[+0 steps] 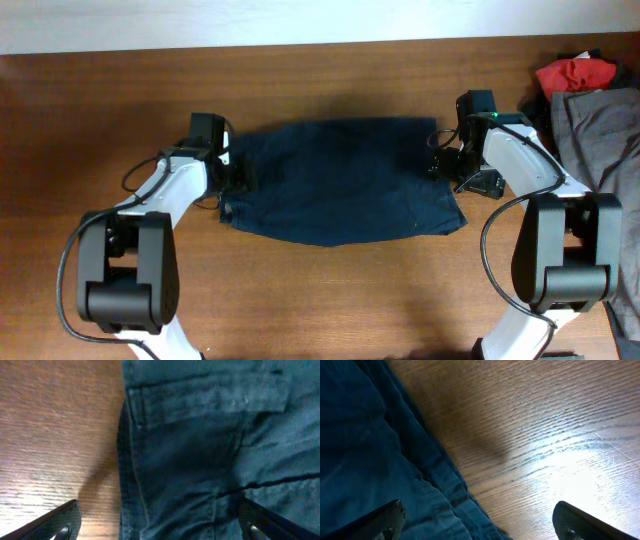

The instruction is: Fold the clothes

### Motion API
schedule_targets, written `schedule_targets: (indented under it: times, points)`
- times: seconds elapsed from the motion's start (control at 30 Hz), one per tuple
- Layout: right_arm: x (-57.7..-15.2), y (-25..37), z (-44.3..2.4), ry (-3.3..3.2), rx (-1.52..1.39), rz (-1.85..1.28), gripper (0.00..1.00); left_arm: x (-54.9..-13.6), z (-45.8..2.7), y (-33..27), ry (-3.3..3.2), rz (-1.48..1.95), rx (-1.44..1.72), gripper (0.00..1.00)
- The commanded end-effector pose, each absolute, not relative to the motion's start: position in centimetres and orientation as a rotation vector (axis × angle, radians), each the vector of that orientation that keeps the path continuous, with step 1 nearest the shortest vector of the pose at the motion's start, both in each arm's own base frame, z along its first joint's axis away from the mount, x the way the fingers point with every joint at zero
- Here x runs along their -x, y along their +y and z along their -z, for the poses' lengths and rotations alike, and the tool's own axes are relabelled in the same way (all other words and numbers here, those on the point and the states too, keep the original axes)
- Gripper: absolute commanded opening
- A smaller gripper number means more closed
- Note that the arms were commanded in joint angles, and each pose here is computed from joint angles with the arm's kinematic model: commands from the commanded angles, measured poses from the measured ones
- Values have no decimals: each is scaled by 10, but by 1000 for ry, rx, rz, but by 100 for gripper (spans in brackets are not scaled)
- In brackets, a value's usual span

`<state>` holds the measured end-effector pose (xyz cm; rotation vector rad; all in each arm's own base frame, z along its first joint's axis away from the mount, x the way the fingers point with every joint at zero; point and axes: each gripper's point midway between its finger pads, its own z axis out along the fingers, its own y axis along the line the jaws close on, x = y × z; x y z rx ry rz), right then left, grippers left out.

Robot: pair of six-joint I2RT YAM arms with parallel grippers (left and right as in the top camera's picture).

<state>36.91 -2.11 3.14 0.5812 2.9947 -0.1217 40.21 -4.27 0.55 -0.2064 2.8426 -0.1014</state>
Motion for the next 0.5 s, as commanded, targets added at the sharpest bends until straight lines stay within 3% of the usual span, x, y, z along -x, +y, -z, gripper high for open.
schedule_targets:
  times: [0.0,0.27,0.4,0.47]
  points:
    - [-373,-26,-43,2960,-587,148,99,-408,-4,-39,2833,84,243,99]
    - [-370,-40,-44,2952,-614,223,99,-406,14,-60,2871,242,218,98]
    - [-365,-42,-41,2975,-617,181,99,-404,18,-63,2886,268,216,89]
    - [-366,-31,-37,3010,-510,66,99,-404,19,-63,2886,267,216,80]
